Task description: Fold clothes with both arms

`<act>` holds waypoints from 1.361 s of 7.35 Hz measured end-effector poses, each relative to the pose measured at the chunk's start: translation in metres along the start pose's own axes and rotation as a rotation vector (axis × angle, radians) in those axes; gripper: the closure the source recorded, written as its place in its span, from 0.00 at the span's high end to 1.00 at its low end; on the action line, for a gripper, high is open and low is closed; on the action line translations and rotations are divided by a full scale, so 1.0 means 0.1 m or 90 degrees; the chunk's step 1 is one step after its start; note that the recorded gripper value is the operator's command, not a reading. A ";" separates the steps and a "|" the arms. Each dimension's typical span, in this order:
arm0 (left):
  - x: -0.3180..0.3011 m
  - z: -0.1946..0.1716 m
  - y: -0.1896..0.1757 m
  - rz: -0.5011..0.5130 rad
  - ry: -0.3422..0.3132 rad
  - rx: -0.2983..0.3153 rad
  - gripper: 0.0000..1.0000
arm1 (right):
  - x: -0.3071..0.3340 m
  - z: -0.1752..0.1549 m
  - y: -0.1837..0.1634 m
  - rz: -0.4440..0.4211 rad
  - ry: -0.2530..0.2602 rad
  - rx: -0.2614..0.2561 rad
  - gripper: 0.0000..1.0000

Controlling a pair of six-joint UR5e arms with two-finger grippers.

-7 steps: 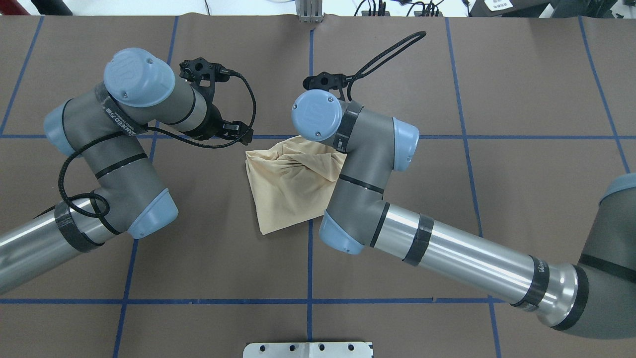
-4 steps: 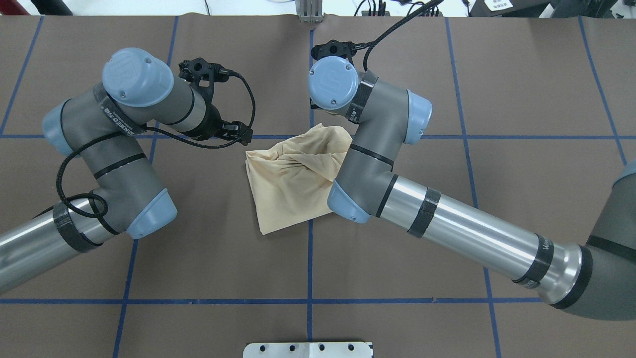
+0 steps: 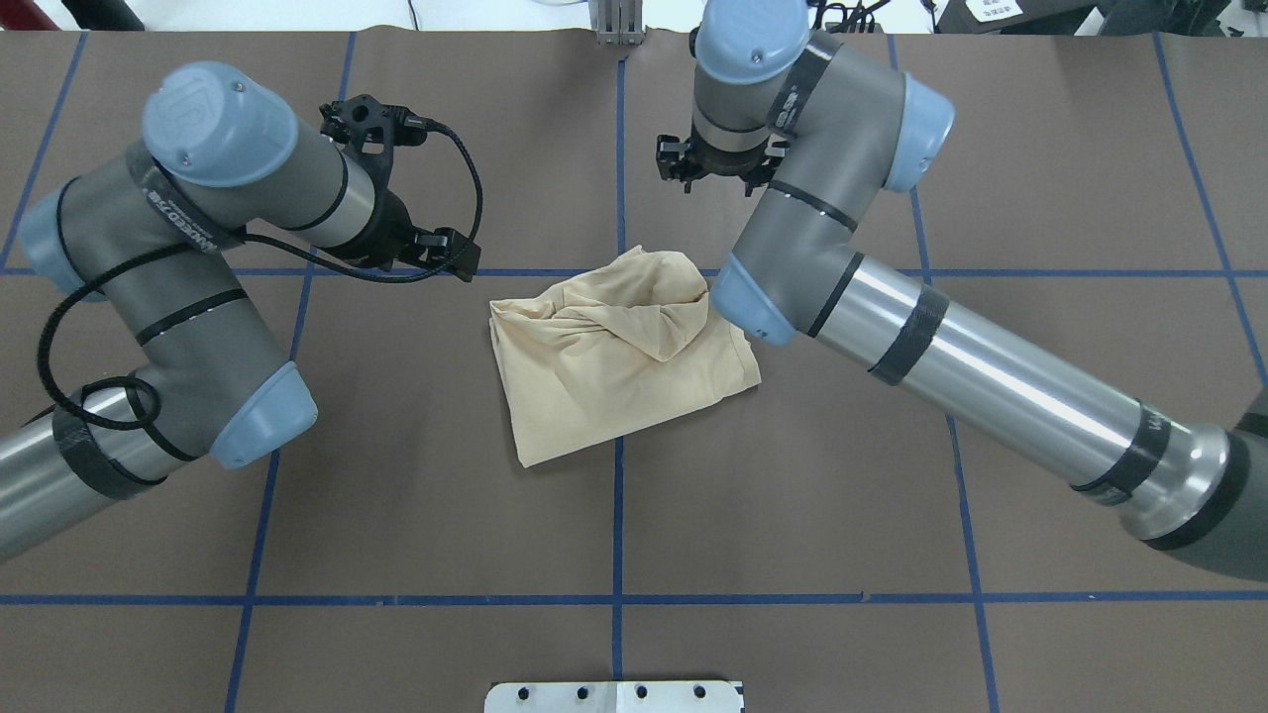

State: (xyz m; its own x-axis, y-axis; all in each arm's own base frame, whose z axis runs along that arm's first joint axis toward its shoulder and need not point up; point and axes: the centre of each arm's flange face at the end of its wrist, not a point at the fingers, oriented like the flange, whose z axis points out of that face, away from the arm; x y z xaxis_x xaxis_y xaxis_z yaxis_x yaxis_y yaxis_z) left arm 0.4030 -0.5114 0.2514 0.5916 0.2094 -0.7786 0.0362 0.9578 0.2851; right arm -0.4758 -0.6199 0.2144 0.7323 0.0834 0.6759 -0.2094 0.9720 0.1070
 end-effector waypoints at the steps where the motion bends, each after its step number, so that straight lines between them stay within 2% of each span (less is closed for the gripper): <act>1: -0.10 -0.22 -0.06 0.026 -0.021 0.000 1.00 | 0.44 -0.18 -0.07 -0.022 0.004 -0.017 1.00; 3: -0.53 -0.73 -0.26 0.101 -0.072 -0.006 1.00 | 1.60 -0.60 -0.22 -0.080 0.006 -0.039 1.00; 5: -1.50 -1.21 -0.36 0.144 -0.113 -0.019 1.00 | 2.98 -0.72 -0.13 -0.129 0.015 -0.064 1.00; 7: -2.61 -1.64 -0.27 0.176 -0.142 -0.029 1.00 | 4.49 -0.72 0.13 -0.193 0.032 -0.104 1.00; 9: -3.40 -1.95 -0.03 0.194 -0.140 -0.043 1.00 | 5.80 -0.80 0.55 -0.217 0.015 -0.140 1.00; 10: -3.71 -2.01 0.12 0.175 -0.141 -0.050 1.00 | 6.29 -0.85 0.80 -0.212 0.002 -0.148 1.00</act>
State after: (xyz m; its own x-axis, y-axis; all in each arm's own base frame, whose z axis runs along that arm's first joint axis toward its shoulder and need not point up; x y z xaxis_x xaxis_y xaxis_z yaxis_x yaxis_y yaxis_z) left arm 0.0217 -0.5377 0.4316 0.7307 0.4216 -0.5369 -0.2055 0.8859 0.4158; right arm 0.0232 -0.4707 0.5859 0.7371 -0.2438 0.6303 0.1913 0.9698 0.1515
